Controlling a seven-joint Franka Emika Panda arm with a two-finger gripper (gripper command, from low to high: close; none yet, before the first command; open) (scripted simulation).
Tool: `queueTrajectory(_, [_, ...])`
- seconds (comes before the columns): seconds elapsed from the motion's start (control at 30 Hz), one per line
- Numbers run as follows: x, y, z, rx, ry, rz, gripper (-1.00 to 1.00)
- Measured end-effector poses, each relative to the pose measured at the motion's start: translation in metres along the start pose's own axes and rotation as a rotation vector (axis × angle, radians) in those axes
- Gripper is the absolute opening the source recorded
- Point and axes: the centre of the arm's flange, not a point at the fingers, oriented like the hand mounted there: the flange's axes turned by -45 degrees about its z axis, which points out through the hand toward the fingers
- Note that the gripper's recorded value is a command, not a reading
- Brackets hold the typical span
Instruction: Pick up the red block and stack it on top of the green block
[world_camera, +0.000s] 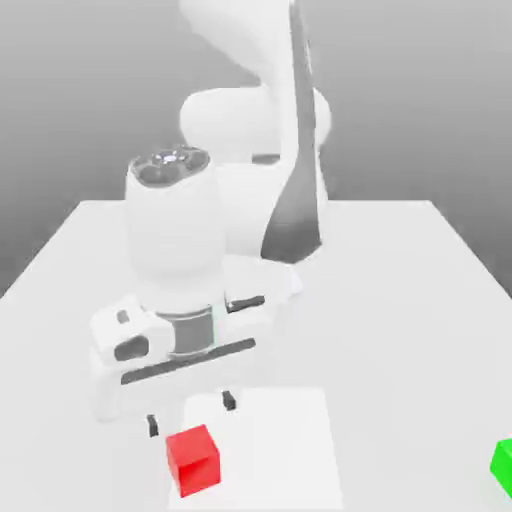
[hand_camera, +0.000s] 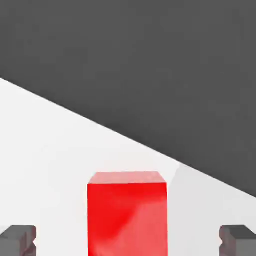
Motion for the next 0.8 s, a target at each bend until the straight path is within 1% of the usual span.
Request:
queueTrajectory(0.07, [-0.001, 0.000, 0.025, 0.001, -0.003, -0.001, 0.00])
queueTrajectory(0.1, [-0.002, -0.001, 0.033, 0.001, -0.004, 0.000, -1.00])
queueTrajectory(0.3, [-0.003, -0.001, 0.037, 0.003, -0.005, 0.000, -1.00])
queueTrajectory(0.5, [0.001, -0.003, -0.020, 0.003, -0.004, -0.012, -1.00])
queueTrajectory(0.67, [0.083, -0.097, -0.038, 0.004, -0.008, -0.333, -1.00])
queueTrajectory(0.8, [0.125, -0.186, -0.048, 0.005, -0.008, -0.578, -1.00])
